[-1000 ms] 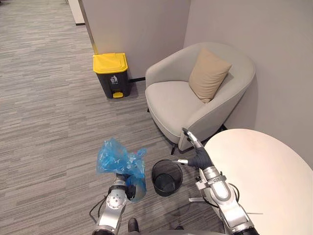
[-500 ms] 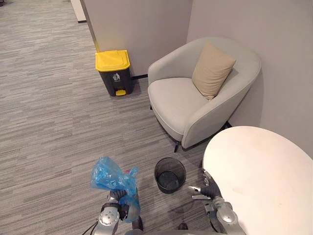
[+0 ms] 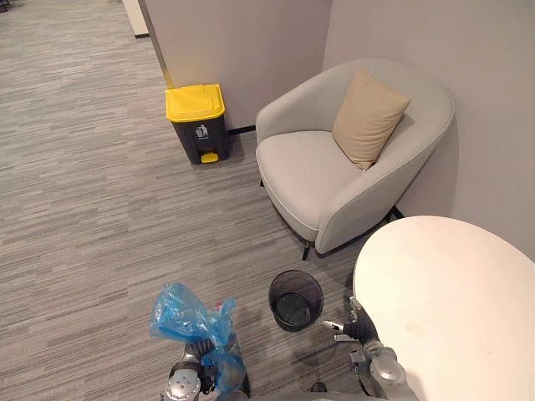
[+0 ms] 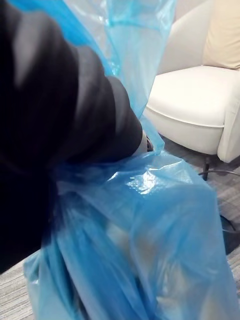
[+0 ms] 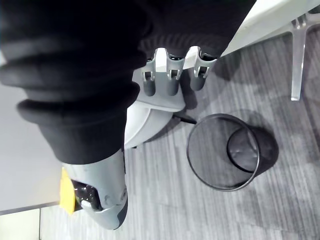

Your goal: Gather rubbish on tea table into small bin, then transfer packed bag to large trash can.

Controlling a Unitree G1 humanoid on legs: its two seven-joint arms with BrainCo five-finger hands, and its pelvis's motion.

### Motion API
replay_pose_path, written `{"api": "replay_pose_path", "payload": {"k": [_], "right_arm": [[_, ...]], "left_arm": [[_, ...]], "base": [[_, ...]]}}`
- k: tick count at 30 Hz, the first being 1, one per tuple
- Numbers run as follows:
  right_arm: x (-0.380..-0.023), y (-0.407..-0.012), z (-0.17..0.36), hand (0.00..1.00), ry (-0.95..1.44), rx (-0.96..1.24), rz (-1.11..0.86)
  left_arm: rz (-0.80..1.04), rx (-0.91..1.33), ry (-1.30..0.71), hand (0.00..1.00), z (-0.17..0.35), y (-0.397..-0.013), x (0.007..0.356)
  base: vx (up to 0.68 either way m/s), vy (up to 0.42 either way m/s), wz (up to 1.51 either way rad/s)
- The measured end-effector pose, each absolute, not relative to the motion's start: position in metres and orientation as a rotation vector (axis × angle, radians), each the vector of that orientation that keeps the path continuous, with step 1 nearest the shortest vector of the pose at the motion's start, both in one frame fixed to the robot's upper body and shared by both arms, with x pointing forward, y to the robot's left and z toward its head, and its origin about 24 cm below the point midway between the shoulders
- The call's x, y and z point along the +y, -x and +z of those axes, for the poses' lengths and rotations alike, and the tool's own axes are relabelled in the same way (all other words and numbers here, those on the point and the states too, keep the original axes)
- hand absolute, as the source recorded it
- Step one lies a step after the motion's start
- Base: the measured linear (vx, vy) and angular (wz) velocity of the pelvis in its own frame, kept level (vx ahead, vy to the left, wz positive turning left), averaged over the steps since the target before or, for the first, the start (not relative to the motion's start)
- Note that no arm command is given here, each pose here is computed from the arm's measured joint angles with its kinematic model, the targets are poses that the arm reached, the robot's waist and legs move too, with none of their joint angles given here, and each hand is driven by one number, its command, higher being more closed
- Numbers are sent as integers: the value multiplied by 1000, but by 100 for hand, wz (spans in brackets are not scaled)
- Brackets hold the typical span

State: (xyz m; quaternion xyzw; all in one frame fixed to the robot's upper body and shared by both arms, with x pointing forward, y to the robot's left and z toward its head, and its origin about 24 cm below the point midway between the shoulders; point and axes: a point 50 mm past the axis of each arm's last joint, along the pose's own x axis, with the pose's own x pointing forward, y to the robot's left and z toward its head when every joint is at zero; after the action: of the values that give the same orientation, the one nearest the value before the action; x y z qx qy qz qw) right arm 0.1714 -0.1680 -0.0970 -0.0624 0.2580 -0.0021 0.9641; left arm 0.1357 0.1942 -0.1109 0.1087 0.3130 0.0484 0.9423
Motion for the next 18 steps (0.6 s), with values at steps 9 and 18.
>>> {"api": "replay_pose_path", "payload": {"k": [9, 18], "right_arm": [[-157, -201, -80, 0, 155, 426, 39], [-166, -212, -66, 0, 191, 355, 14]], "left_arm": [[114, 584, -221, 100, -102, -156, 202], [139, 550, -169, 100, -97, -154, 194]], "base": [[-47, 20, 3], [-80, -79, 62]]}}
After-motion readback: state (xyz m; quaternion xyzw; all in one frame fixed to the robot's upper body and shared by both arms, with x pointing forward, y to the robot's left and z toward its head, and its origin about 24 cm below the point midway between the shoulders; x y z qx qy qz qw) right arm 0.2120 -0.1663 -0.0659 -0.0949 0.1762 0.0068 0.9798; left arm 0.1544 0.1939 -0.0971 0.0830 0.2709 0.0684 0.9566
